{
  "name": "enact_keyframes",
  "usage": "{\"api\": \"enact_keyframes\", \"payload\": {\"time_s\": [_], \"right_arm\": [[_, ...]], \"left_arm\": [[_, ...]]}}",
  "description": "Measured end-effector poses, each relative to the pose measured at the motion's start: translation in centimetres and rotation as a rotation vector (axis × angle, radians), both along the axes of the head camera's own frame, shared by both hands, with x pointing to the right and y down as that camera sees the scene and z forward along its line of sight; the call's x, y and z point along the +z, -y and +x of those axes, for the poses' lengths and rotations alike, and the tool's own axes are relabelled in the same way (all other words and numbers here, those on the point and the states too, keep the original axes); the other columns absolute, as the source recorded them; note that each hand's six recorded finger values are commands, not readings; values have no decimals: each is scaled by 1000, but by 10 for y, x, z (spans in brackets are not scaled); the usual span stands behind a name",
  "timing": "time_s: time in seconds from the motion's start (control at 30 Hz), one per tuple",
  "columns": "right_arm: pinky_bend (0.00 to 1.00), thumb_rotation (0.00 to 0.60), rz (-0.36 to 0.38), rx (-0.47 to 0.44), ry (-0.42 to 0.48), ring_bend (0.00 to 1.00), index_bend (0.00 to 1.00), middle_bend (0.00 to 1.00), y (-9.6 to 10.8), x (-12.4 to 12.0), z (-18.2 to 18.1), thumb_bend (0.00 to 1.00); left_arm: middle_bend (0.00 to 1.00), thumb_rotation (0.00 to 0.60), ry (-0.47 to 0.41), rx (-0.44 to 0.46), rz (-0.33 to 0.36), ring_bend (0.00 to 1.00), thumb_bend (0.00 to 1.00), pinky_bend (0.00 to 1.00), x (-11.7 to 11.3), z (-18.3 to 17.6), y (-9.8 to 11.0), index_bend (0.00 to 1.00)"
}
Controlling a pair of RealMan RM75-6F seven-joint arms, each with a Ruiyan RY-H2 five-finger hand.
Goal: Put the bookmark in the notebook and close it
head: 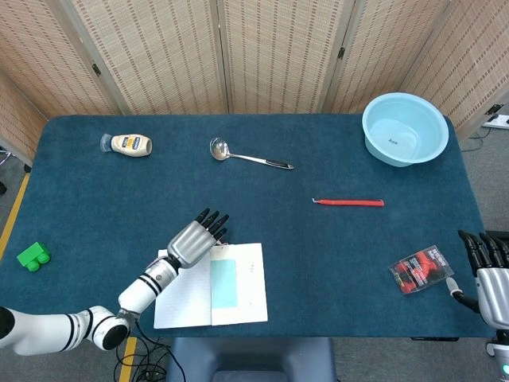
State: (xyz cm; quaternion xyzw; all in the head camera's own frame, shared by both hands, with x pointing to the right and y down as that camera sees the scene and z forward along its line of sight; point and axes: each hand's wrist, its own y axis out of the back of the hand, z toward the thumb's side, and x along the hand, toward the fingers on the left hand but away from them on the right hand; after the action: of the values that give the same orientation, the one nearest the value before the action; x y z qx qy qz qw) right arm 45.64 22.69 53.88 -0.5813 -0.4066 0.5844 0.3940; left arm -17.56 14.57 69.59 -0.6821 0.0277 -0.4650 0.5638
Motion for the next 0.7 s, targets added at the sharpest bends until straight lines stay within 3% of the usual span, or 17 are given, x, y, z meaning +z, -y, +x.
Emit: {"api": "enact_keyframes", "payload": {"time_s": [0.43, 0.7], "right_arm": [[114, 600, 7, -30, 9, 81, 81, 140, 4, -2, -8, 209], [114, 600, -1, -55, 17, 81, 81, 140, 7, 0, -14, 210]], "left_arm": [[72, 600, -353, -108, 124, 65, 377, 143, -49, -49, -1, 228], [85, 600, -407, -142, 127, 66, 231, 144, -57, -95, -19, 233]]}}
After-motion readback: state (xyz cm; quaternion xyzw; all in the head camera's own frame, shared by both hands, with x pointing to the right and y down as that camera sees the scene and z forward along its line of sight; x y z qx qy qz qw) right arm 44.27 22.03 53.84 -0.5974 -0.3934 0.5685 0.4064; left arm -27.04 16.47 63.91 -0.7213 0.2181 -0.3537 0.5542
